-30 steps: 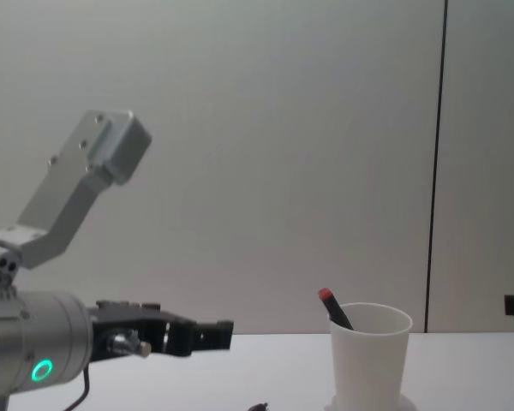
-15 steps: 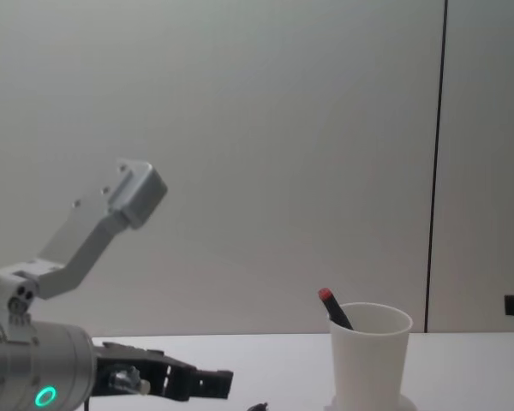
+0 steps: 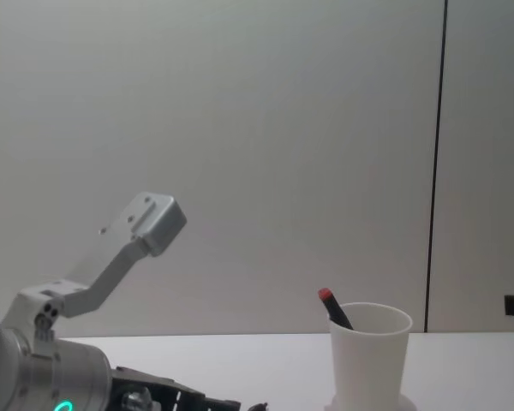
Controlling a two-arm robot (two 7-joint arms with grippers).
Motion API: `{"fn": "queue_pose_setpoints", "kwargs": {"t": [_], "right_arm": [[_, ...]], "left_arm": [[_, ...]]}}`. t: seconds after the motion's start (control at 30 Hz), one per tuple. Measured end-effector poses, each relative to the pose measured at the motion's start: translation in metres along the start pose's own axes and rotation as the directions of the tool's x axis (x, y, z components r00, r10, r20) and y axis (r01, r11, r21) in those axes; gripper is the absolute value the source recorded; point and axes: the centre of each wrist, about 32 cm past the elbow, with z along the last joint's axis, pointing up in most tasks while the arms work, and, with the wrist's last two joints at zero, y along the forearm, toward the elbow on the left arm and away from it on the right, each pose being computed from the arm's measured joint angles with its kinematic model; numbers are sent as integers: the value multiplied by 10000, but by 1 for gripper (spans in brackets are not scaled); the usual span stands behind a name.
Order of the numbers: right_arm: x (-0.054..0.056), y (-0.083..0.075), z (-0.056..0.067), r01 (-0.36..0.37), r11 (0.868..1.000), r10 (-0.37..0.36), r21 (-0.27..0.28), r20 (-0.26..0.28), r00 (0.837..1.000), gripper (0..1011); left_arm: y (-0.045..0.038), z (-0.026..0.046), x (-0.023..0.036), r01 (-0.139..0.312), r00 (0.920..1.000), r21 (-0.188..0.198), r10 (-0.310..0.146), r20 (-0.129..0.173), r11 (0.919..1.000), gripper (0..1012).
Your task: Place the pen into the pen holder.
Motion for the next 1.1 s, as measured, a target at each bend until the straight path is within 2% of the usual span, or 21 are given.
{"fn": "queue_pose_setpoints", "kwargs": {"t": [0.33, 0.57, 1.1], "right_arm": [[0, 0, 0, 0, 10000, 0, 1, 0, 10000, 1002], [0, 0, 0, 0, 10000, 0, 1, 0, 10000, 1002], [0, 0, 0, 0, 10000, 0, 0, -1, 10000, 1002]], "left_arm": [[-104, -9, 9, -39, 10000, 337, 39, 8, 9994, 1004], [-164, -8, 3, -76, 9999, 532, 68, 139, 9986, 1004], [-281, 13, -1, 58, 9977, 1025, -127, 666, 9947, 1004]]}}
